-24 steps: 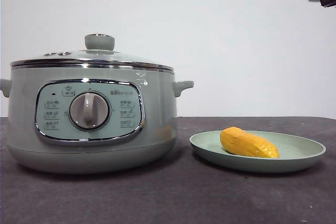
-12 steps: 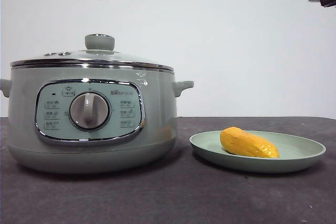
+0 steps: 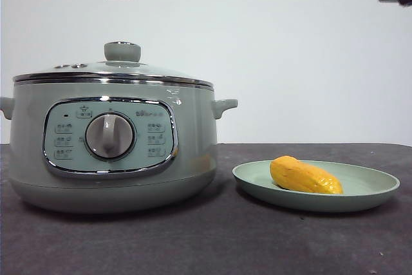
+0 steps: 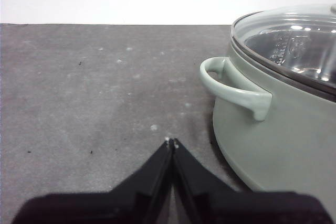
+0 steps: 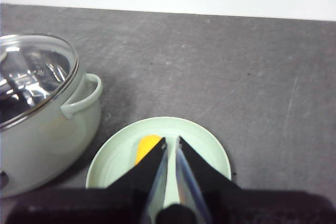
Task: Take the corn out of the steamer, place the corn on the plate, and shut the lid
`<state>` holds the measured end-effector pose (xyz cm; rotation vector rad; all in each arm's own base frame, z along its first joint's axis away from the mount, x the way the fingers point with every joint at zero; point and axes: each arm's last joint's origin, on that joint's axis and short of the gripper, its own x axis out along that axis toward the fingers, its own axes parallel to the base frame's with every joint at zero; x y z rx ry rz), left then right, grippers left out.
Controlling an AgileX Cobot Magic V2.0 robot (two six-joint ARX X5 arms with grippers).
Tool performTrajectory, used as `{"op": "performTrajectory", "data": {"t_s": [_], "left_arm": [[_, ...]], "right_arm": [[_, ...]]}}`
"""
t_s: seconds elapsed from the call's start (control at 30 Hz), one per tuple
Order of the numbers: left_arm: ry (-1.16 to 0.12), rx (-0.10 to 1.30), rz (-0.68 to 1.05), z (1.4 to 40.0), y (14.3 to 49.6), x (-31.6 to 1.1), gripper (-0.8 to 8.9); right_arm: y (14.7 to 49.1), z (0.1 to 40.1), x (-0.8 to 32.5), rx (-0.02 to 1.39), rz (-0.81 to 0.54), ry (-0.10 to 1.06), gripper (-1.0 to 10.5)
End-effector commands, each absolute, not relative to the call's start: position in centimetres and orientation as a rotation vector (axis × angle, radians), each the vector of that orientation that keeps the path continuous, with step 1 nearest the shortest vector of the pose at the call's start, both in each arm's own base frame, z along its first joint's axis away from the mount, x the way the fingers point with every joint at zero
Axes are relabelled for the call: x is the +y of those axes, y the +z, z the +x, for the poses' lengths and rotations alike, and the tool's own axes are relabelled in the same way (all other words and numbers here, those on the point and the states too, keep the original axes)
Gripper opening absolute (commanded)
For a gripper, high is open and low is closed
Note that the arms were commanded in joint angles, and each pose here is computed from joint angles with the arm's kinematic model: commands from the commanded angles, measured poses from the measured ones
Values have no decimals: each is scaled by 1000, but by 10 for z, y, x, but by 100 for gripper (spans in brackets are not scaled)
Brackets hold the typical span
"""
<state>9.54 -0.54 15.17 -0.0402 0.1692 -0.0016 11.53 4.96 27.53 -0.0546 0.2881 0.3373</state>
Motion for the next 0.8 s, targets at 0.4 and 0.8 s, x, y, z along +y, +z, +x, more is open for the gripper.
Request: {"op": "performTrajectory", "data": {"t_s": [0.4, 0.8], "left_arm": [[4, 177, -46, 96, 148, -5, -3], [4, 177, -46, 96, 147, -5, -3]], "right_arm": [[205, 104, 16, 67, -79, 271, 31], [157, 101, 8, 109, 38, 127, 31]]}}
